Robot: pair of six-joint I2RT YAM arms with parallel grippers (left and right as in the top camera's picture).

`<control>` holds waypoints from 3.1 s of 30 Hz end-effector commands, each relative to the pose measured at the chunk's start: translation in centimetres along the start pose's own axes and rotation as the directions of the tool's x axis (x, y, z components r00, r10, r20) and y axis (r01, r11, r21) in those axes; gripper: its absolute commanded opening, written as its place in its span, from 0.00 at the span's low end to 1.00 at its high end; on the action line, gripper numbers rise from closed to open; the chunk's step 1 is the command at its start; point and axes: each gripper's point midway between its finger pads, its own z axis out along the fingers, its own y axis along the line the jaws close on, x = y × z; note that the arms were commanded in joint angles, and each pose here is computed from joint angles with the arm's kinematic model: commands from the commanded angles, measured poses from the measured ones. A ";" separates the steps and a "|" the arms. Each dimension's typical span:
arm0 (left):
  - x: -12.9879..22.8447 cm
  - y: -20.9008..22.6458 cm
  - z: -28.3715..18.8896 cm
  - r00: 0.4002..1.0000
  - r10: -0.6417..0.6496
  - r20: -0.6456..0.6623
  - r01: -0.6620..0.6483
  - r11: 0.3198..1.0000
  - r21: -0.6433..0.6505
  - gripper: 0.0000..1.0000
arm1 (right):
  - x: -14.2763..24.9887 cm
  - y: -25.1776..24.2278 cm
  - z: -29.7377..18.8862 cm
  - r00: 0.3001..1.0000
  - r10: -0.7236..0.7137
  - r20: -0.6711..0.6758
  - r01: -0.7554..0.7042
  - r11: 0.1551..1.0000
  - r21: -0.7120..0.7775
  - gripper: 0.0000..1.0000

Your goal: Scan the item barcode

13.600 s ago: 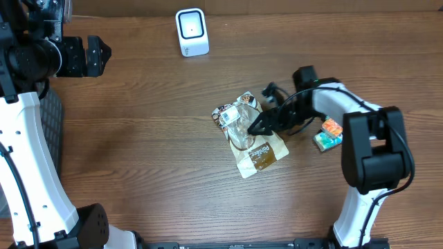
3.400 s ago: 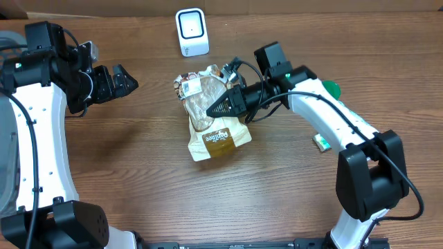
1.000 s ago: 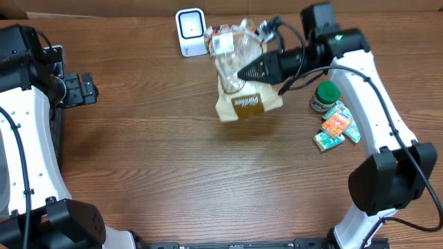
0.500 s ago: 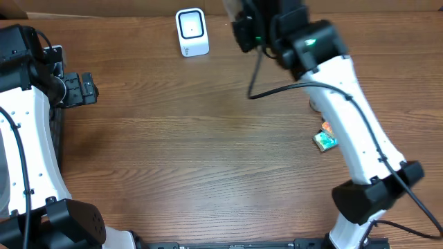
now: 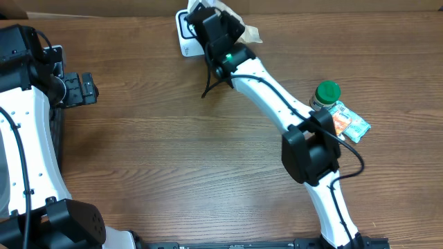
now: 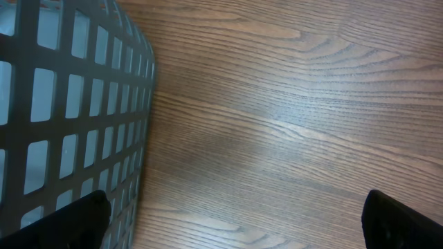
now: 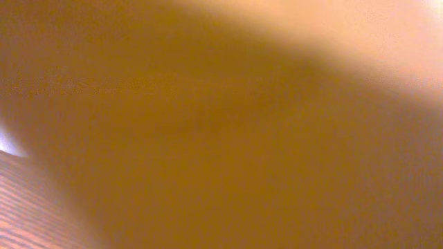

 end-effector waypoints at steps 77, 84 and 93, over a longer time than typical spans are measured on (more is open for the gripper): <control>-0.4 0.1 -0.5 1.000 0.024 0.019 -0.024 1.000 -0.011 1.00 | 12.5 -5.7 -21.4 0.635 0.428 -0.643 -0.716 0.638 -0.283 0.04; -0.4 0.1 -0.5 1.000 0.024 0.019 -0.024 1.000 -0.011 1.00 | 20.6 -8.7 -19.8 0.338 0.489 -0.804 -0.821 0.571 0.002 0.04; -0.4 0.1 -0.5 1.000 0.024 0.019 -0.024 1.000 -0.011 1.00 | 28.4 -11.4 -17.5 0.048 0.573 -0.818 -0.840 0.467 0.277 0.04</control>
